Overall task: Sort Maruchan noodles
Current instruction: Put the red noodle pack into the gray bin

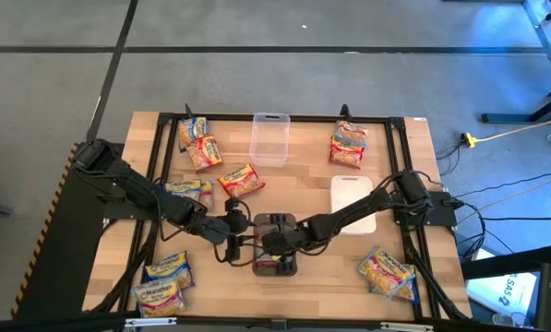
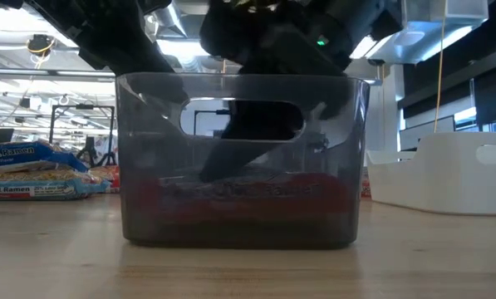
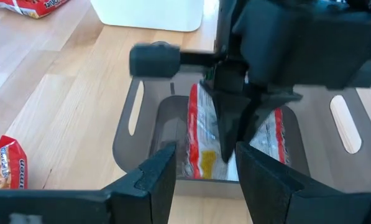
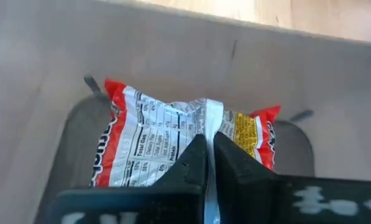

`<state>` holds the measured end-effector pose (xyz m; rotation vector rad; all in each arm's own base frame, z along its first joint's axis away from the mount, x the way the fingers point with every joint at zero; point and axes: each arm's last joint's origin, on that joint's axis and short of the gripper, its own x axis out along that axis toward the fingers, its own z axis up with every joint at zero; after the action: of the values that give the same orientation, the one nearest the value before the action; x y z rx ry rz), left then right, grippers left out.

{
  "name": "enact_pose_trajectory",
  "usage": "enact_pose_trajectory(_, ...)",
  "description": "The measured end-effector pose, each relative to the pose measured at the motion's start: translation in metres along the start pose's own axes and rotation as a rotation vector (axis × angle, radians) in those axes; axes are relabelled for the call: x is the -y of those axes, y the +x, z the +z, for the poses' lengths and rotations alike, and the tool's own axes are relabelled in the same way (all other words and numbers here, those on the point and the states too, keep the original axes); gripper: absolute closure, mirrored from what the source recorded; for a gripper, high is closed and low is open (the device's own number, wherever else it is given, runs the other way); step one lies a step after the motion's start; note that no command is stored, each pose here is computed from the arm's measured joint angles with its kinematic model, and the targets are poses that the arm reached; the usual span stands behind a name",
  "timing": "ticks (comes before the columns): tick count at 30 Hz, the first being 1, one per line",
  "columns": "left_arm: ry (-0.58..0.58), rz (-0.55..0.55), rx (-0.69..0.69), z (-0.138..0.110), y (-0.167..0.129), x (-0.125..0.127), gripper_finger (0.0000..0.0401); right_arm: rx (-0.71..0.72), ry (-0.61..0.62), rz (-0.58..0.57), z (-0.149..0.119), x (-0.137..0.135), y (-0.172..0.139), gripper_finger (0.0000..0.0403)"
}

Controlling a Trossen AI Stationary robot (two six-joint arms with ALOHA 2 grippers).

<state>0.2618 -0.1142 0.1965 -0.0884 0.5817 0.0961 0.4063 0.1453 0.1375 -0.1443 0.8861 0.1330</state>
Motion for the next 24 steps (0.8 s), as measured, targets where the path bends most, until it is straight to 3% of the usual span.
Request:
enact_pose_trajectory(14, -0.002, -0.004, 0.003, 0.000, 0.000, 0.000, 0.0243, 0.071, -0.037, -0.125, 0.023, 0.007, -0.059, 0.0402)
enact_pose_trajectory(20, -0.003, -0.006, 0.003, 0.000, 0.000, 0.000, 0.0243, 0.020, 0.126, -0.066, 0.019, 0.012, -0.060, 0.0401)
enact_pose_trajectory(24, -0.014, -0.018, 0.012, 0.002, 0.000, 0.001, 0.0243, -0.069, 0.260, -0.006, 0.013, 0.022, -0.059, 0.0363)
